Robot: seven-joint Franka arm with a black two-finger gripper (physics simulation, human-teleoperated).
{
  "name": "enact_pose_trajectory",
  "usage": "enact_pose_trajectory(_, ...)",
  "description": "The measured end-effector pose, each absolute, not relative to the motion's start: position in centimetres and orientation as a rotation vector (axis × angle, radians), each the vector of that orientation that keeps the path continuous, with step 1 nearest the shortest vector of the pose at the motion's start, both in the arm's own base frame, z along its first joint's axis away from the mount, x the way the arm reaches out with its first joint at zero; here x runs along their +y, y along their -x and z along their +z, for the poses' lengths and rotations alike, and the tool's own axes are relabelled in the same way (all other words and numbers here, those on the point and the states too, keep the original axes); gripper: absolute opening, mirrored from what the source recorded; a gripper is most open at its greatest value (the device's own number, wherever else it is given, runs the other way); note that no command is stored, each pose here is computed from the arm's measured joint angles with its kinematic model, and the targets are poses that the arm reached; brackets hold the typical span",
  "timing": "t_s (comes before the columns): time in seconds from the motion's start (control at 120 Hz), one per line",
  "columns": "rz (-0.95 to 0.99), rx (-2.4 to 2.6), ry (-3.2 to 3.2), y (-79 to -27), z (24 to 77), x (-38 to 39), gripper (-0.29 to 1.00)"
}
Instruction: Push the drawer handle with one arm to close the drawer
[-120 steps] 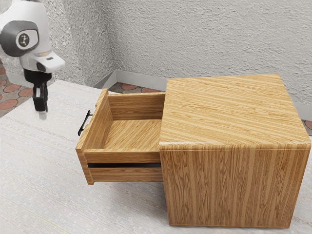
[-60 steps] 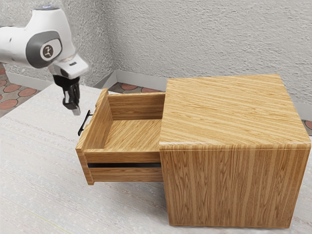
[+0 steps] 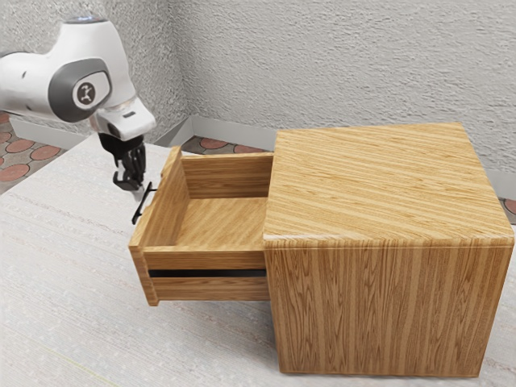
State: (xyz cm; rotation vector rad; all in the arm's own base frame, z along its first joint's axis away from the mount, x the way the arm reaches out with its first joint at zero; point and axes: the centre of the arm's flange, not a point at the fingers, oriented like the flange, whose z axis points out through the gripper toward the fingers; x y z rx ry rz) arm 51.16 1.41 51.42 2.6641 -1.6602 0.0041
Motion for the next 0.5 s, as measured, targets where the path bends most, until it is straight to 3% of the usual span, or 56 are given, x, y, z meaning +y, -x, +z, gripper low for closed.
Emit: enact_pose_trajectory(0.5,0.0,-1.706,-2.625,-51.9,50.8,0.4,-0.08)
